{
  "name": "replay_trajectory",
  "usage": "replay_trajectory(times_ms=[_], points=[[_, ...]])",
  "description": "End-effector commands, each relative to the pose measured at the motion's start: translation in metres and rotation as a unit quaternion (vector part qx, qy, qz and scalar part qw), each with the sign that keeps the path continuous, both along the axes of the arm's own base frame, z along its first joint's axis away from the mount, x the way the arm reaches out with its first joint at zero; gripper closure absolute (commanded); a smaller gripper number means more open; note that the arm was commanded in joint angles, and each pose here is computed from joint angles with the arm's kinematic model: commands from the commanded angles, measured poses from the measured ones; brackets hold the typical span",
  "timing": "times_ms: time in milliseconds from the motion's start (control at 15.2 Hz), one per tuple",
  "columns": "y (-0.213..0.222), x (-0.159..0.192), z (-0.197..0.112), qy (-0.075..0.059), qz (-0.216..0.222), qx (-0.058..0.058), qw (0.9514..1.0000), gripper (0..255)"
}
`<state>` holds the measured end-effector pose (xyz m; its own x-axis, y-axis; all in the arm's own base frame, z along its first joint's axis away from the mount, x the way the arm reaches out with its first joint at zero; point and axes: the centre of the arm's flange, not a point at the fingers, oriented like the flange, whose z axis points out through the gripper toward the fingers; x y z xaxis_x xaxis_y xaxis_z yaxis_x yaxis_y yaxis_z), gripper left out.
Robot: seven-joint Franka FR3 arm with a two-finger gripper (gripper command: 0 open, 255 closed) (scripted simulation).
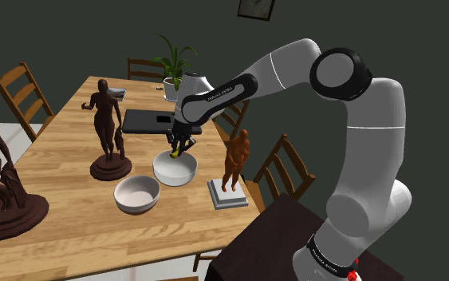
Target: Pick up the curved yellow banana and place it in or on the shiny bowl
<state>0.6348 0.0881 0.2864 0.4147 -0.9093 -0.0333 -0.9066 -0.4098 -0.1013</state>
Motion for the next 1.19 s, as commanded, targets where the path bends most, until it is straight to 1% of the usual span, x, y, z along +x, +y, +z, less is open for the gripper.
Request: replay_trajectory(times_ms=[0, 396, 924, 990, 1122], points=[[0.001, 0.000, -0.010, 0.000, 0.000, 0.000, 1.0000, 255], [0.001, 0.000, -0.042, 0.000, 0.000, 0.000, 1.0000, 255], [0.001, 0.000, -0.043, 0.000, 0.000, 0.000, 1.0000, 255], [0.001, 0.000, -0.043, 0.000, 0.000, 0.000, 1.0000, 0], [0.001, 0.000, -0.043, 0.000, 0.000, 0.000, 1.0000, 0]])
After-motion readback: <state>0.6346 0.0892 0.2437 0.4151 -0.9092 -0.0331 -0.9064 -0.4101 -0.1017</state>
